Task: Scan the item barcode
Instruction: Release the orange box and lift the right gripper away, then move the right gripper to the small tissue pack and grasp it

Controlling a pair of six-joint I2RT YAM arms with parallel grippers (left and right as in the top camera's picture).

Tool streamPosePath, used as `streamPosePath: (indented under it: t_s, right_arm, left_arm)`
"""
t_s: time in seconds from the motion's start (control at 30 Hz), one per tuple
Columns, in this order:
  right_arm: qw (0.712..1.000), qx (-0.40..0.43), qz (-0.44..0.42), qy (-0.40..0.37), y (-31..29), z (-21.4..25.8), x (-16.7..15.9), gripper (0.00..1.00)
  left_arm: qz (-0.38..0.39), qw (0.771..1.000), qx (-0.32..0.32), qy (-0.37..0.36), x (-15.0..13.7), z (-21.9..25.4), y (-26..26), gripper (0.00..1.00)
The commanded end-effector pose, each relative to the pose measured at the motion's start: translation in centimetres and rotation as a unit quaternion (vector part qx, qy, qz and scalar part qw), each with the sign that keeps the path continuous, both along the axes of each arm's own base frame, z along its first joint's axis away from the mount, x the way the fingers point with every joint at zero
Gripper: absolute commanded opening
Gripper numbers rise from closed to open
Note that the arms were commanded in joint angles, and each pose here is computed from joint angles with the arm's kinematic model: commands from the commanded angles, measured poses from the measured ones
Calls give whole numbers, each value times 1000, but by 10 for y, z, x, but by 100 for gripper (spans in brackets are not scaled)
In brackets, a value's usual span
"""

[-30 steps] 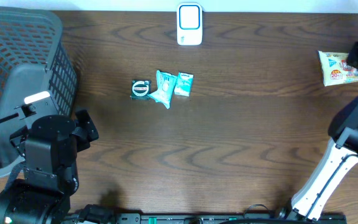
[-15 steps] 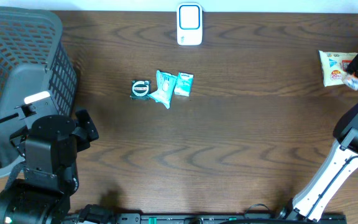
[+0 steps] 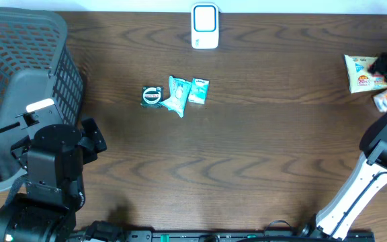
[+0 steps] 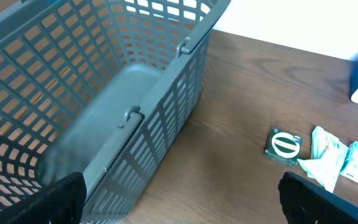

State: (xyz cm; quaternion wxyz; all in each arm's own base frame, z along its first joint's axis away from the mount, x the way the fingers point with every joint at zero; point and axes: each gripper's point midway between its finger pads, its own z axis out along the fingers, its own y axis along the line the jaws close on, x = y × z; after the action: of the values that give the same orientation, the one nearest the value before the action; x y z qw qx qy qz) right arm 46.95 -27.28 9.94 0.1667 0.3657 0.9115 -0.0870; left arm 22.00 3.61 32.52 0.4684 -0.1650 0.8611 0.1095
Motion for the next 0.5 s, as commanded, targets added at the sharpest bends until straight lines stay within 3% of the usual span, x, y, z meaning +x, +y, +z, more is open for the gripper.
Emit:
streamPosePath:
  t_s: [0.0, 0.13, 0.23, 0.47]
  right_arm:
    - [990, 59, 66, -111, 55, 68, 30, 79]
    - [952, 181, 160, -190, 131, 98, 57, 72]
    - [917, 266, 215, -207, 185, 107, 61, 66]
    - [910, 279, 278, -133, 281, 76, 56, 64]
  left_arm:
    - [5, 1000, 1, -4, -1, 4, 2, 98]
    - [5, 1000, 1, -5, -1, 4, 2, 98]
    - [5, 1000, 1, -4, -1, 4, 2, 98]
    - [5, 1000, 1, -5, -1, 4, 2, 98]
